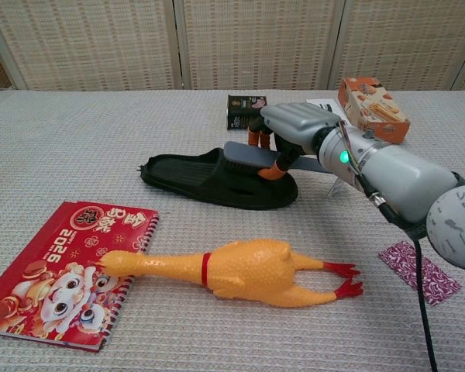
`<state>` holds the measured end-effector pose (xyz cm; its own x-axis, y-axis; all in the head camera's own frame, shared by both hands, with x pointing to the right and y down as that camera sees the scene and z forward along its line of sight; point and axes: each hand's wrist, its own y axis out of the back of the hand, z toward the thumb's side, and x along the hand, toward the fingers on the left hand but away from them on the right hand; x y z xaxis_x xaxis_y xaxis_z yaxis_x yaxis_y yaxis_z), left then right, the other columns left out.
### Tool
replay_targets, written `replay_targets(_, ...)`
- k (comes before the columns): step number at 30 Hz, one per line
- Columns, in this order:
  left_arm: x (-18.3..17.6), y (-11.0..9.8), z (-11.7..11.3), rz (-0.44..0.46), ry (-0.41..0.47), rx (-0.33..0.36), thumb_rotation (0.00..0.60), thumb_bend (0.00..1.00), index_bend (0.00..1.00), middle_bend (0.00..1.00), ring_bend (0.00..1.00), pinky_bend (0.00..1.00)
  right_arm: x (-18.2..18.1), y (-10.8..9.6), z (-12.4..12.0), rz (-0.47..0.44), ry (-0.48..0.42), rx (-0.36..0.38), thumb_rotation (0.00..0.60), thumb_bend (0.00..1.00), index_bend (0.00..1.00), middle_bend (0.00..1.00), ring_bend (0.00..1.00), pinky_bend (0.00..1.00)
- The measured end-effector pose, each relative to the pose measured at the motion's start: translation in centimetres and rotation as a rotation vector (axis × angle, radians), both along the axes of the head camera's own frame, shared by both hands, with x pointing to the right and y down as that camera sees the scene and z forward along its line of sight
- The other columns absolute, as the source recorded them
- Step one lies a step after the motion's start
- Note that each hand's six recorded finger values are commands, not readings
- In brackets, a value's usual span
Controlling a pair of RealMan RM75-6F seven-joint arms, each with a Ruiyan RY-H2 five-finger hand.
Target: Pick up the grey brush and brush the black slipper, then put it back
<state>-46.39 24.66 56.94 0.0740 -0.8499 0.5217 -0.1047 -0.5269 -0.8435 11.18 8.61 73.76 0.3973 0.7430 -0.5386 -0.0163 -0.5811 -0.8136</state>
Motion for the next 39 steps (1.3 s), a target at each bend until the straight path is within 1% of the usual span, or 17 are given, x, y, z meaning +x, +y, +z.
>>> replay_targets(7, 0.3, 0.0, 0.2, 0.006, -0.004, -0.004, 0.6, 0.45, 0.0, 0.0, 0.0, 0.15, 2.0, -0.2, 0.4, 0.012, 0.044, -0.02, 0.6, 0.48, 0.78, 0.53, 0.51, 0.77)
replay_targets(11, 0.3, -0.1, 0.2, 0.006, -0.005, -0.002, 0.6, 0.45, 0.0, 0.0, 0.0, 0.15, 2.6, -0.4, -0.6, 0.02, 0.024, -0.004, 0.6, 0.48, 0.78, 0.53, 0.51, 0.77)
replay_targets(14, 0.2, -0.1, 0.2, 0.004, -0.005, -0.001, 0.6, 0.45, 0.0, 0.0, 0.0, 0.15, 3.8, -0.8, -2.0, 0.021, 0.014, 0.02, 0.6, 0.48, 0.78, 0.53, 0.51, 0.77)
replay_targets(18, 0.3, -0.1, 0.1, 0.005, -0.006, 0.0, 0.6, 0.45, 0.0, 0.0, 0.0, 0.15, 7.1, -1.2, -4.1, 0.013, 0.045, 0.051, 0.6, 0.48, 0.78, 0.53, 0.51, 0.77)
replay_targets(20, 0.4, -0.1, 0.1, 0.007, -0.006, -0.001, 0.6, 0.45, 0.0, 0.0, 0.0, 0.15, 9.1, -1.2, -4.6, 0.008, 0.079, 0.052, 0.6, 0.48, 0.78, 0.53, 0.51, 0.77)
replay_targets(22, 0.5, 0.0, 0.1, 0.011, -0.006, 0.0, 0.6, 0.45, 0.0, 0.0, 0.0, 0.15, 11.5, -0.6, -4.7, 0.001, 0.128, 0.037, 0.6, 0.48, 0.78, 0.53, 0.51, 0.77)
replay_targets(24, 0.7, 0.1, 0.1, 0.018, -0.008, 0.001, 0.6, 0.45, 0.0, 0.0, 0.0, 0.15, 13.4, 0.5, -4.3, -0.013, 0.172, 0.004, 0.6, 0.48, 0.78, 0.53, 0.51, 0.77)
replay_targets(28, 1.0, 0.2, 0.4, 0.026, -0.01, -0.004, 0.6, 0.45, 0.0, 0.0, 0.0, 0.15, 16.2, 2.8, -3.0, -0.045, 0.243, -0.061, 0.6, 0.48, 0.78, 0.53, 0.51, 0.77)
replay_targets(30, 1.2, 0.3, 0.6, 0.034, -0.01, -0.011, 0.6, 0.45, 0.0, 0.0, 0.0, 0.15, 17.3, 3.3, -2.4, -0.046, 0.268, -0.075, 0.6, 0.48, 0.78, 0.53, 0.51, 0.77)
replay_targets(34, 1.6, 0.4, 0.7, 0.048, -0.006, -0.018, 0.6, 0.45, 0.0, 0.0, 0.0, 0.15, 18.3, 4.3, -1.1, -0.042, 0.289, -0.1, 0.6, 0.48, 0.77, 0.53, 0.51, 0.77)
replay_targets(37, 1.5, 0.4, 0.8, 0.047, -0.008, -0.02, 0.6, 0.45, 0.0, 0.0, 0.0, 0.15, 18.4, 5.0, 0.1, -0.047, 0.299, -0.119, 0.6, 0.48, 0.72, 0.53, 0.49, 0.75)
replay_targets(39, 1.4, 0.5, 0.9, 0.045, -0.011, -0.027, 0.6, 0.45, 0.0, 0.0, 0.0, 0.15, 18.4, 5.4, 0.7, -0.053, 0.306, -0.131, 0.6, 0.48, 0.66, 0.52, 0.46, 0.72)
